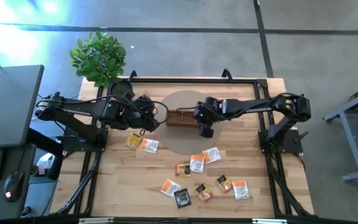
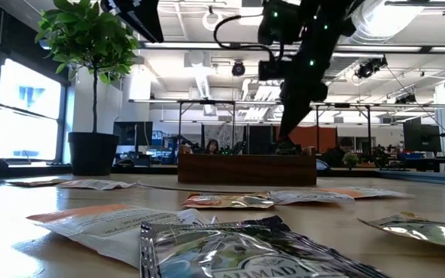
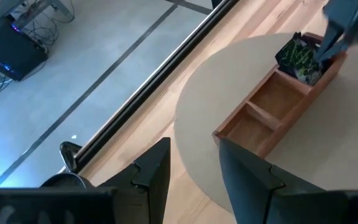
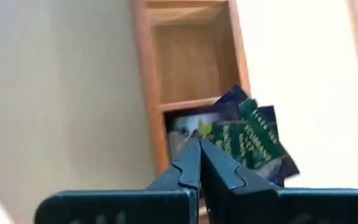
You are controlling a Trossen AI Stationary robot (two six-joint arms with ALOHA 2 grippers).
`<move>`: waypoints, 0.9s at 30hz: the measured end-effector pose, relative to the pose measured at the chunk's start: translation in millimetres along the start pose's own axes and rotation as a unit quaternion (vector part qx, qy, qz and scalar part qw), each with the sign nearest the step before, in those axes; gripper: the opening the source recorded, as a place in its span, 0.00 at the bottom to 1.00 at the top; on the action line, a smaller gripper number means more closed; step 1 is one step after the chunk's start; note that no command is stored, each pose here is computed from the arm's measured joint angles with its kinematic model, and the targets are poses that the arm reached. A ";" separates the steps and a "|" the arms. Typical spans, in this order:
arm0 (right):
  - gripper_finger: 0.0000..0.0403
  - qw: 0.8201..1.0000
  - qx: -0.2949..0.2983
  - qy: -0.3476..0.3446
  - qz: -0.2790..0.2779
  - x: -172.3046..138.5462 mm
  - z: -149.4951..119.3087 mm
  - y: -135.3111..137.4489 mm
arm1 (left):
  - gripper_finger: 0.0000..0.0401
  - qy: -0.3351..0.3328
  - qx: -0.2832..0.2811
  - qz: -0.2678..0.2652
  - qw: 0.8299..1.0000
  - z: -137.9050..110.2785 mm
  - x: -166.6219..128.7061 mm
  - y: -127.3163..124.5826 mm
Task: Pick & Place Tea
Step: Put the purple tea bag into the right section of the wooden organizer, then put the white tea bag into the middle section of the wooden organizer
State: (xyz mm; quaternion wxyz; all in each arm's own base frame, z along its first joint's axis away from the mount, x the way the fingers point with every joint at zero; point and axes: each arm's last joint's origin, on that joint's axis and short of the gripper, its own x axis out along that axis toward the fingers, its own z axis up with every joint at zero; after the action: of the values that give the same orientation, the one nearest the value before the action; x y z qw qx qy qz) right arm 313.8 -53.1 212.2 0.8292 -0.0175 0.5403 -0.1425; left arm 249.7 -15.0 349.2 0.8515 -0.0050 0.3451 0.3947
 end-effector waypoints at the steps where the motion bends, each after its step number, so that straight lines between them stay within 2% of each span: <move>1: 0.00 1.000 0.004 -0.005 0.011 -5.8 0.8 -0.5 | 0.34 0.003 0.002 -0.001 1.000 -0.4 0.0 0.1; 5: 0.00 0.999 0.013 -0.027 0.038 -29.2 -1.7 -2.8 | 0.34 0.028 0.011 -0.013 0.999 -4.4 -0.5 1.6; 8: 0.00 0.998 0.029 -0.048 0.042 -46.1 -6.0 -1.1 | 0.34 0.058 0.002 -0.036 0.998 -9.3 -8.5 11.9; 15: 0.00 0.993 0.004 -0.099 0.068 -78.5 -27.5 11.8 | 0.34 0.088 -0.017 -0.083 0.993 -17.1 -32.3 41.7; 21: 0.01 0.982 0.009 -0.121 0.144 -66.1 -66.3 25.8 | 0.34 0.095 -0.036 -0.140 0.985 -26.9 -45.6 59.9; 24: 0.01 0.974 0.026 -0.165 0.156 -50.9 -80.9 32.9 | 0.34 0.090 -0.045 -0.185 0.978 -37.1 -38.5 54.2; 27: 0.01 0.963 0.015 -0.210 0.169 -35.8 -92.5 40.8 | 0.34 0.094 -0.045 -0.244 0.964 -54.8 -21.1 38.4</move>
State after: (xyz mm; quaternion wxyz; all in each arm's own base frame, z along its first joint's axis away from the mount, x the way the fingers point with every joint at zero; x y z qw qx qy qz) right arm 225.9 6.7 198.2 0.9361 0.0572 0.3472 -0.0018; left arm 182.2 -18.0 330.0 0.8845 -0.1651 0.3939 0.1877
